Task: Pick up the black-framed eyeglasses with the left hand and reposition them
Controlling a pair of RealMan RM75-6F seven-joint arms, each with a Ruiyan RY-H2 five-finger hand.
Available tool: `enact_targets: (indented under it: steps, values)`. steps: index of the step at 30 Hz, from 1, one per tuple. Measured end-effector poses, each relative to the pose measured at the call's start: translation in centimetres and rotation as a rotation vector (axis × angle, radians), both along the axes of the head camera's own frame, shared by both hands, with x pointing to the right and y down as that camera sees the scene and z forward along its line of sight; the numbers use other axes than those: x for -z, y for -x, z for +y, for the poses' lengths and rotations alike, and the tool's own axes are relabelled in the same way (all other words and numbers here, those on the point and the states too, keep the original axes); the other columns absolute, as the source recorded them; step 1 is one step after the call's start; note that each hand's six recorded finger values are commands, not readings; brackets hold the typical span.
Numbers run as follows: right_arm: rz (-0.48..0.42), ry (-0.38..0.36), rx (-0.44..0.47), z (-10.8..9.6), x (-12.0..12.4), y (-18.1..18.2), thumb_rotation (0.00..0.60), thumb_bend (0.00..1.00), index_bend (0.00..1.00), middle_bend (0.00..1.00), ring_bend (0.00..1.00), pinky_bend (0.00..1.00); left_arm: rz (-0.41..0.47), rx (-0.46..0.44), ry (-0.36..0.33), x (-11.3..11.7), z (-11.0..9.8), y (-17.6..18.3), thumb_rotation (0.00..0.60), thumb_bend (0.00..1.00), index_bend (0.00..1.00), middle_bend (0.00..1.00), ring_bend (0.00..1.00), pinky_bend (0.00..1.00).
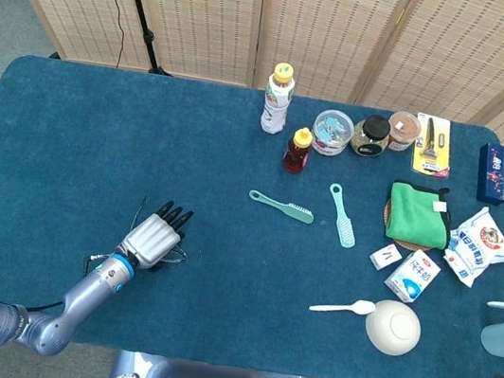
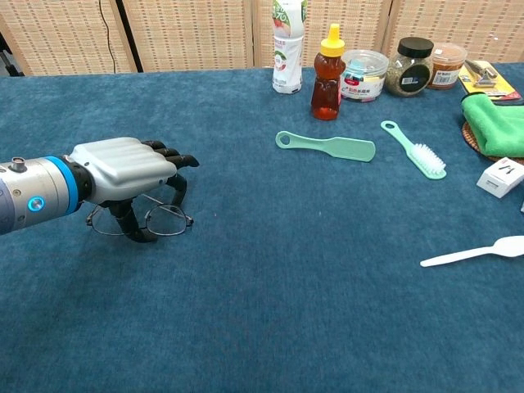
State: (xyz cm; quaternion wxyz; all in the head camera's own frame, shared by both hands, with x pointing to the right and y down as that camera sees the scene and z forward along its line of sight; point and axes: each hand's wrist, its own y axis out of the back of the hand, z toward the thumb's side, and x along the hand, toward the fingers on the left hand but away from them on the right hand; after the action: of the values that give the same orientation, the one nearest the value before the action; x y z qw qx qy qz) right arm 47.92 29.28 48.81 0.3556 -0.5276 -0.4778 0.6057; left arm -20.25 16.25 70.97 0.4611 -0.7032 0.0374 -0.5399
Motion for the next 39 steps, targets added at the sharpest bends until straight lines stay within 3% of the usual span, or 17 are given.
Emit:
enact_targets:
  steps: [8, 26, 29, 31, 34, 39]
  values:
    - [-0.001, 0.003, 0.004, -0.1, -0.1, 0.2, 0.6, 0.31, 0.23, 0.07, 0.09, 0.21, 0.035, 0.021, 0.009, 0.6, 0.7, -0.1, 0.512, 0.23, 0.47, 0.0, 0.0, 0.0]
    - [-0.002, -0.009, -0.001, 0.0, 0.1, -0.1, 0.6, 0.31, 0.23, 0.07, 0.09, 0.21, 0.088, 0.072, -0.038, 0.8, 0.6, -0.9, 0.551, 0.23, 0.56, 0.0, 0.0, 0.0]
    - [-0.002, -0.011, -0.002, 0.0, 0.1, -0.1, 0.6, 0.31, 0.23, 0.07, 0.09, 0.21, 0.088, 0.069, -0.038, 0.8, 0.7, -1.0, 0.551, 0.23, 0.43, 0.0, 0.0, 0.0]
    - [-0.003, -0.011, -0.002, 0.0, 0.1, -0.1, 0.6, 0.31, 0.23, 0.07, 0.09, 0.21, 0.087, 0.065, -0.037, 0.8, 0.7, -0.9, 0.55, 0.23, 0.23, 0.0, 0.0, 0.0]
    - [-0.004, -0.011, -0.001, 0.0, 0.1, 0.0, 0.6, 0.31, 0.23, 0.07, 0.09, 0.21, 0.091, 0.067, -0.03, 1.1, 0.7, -0.7, 0.551, 0.23, 0.06, 0.0, 0.0, 0.0]
    - [-0.007, -0.011, 0.001, 0.0, 0.0, 0.0, 0.6, 0.31, 0.23, 0.07, 0.09, 0.21, 0.096, 0.068, -0.031, 1.8, 0.7, 0.1, 0.551, 0.23, 0.0, 0.0, 0.0, 0.0]
